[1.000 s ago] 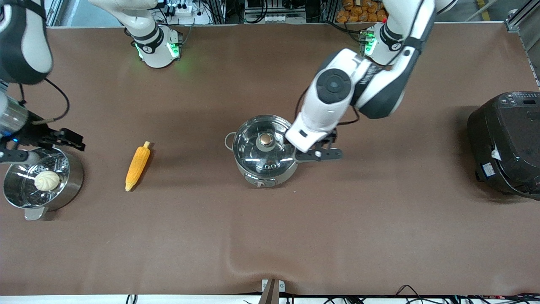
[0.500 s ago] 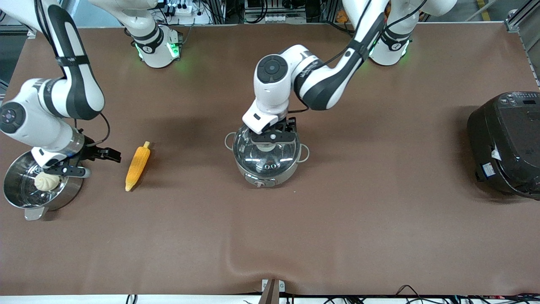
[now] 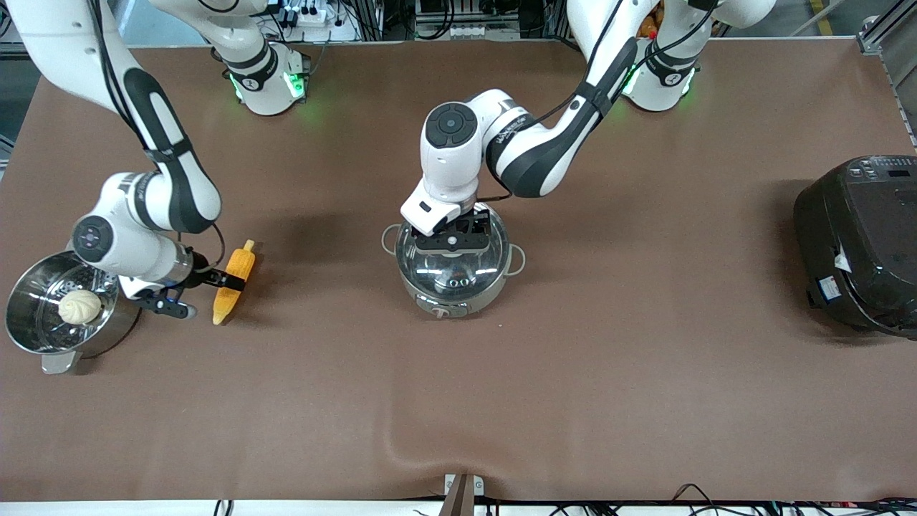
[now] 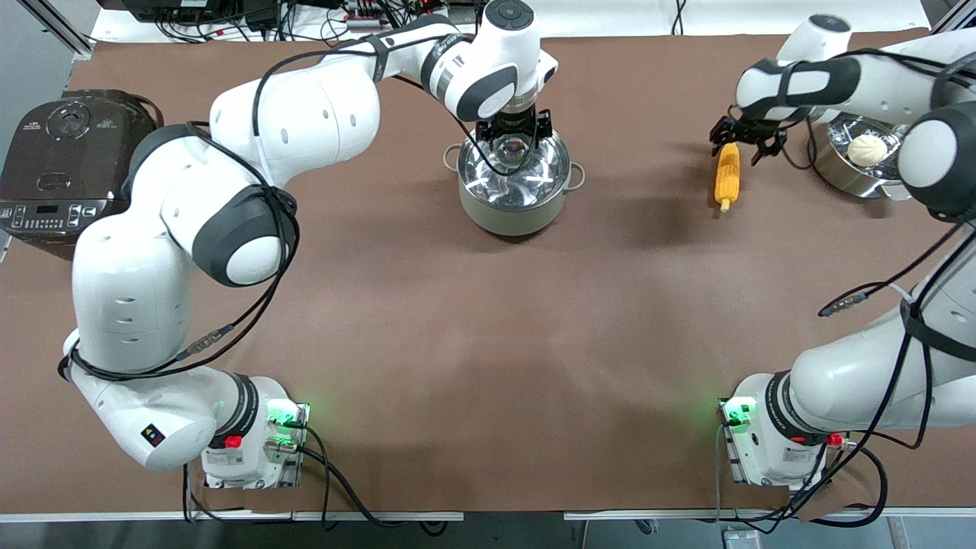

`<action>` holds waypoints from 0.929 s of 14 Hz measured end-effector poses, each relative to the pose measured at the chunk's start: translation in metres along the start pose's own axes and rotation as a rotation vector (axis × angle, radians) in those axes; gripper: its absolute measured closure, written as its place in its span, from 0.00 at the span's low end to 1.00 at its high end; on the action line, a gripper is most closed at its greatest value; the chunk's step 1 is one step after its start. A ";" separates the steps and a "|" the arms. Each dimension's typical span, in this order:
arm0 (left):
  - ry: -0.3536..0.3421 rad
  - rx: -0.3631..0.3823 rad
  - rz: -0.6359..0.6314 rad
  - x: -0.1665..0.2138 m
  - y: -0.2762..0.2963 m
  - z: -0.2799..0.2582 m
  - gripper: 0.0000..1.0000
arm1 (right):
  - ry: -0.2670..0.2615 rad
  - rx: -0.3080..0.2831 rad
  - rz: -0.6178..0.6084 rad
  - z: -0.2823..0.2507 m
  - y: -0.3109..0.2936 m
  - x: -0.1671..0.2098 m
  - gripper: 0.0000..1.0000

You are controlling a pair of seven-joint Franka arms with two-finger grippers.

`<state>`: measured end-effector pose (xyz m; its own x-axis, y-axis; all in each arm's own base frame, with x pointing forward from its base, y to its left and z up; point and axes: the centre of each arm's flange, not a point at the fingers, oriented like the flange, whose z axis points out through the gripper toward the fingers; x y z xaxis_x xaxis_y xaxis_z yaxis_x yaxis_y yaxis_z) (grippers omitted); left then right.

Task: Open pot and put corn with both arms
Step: 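Grasp the lid knob with the left gripper while the right gripper grasps the corn, then lift the glass lid aside with the left gripper while the right gripper lifts the corn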

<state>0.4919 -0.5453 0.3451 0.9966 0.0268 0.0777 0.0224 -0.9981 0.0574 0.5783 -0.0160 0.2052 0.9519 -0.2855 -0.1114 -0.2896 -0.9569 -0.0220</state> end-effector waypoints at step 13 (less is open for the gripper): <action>0.024 0.008 -0.137 0.017 -0.013 -0.047 0.50 | 0.005 -0.001 -0.033 -0.007 -0.023 -0.001 0.59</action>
<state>0.5049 -0.5296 0.3922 0.9820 0.1639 0.0939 0.1586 -0.9854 0.0614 0.5850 0.0061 0.2128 0.9614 -0.2540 -0.1054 -0.2579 -0.9658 -0.0250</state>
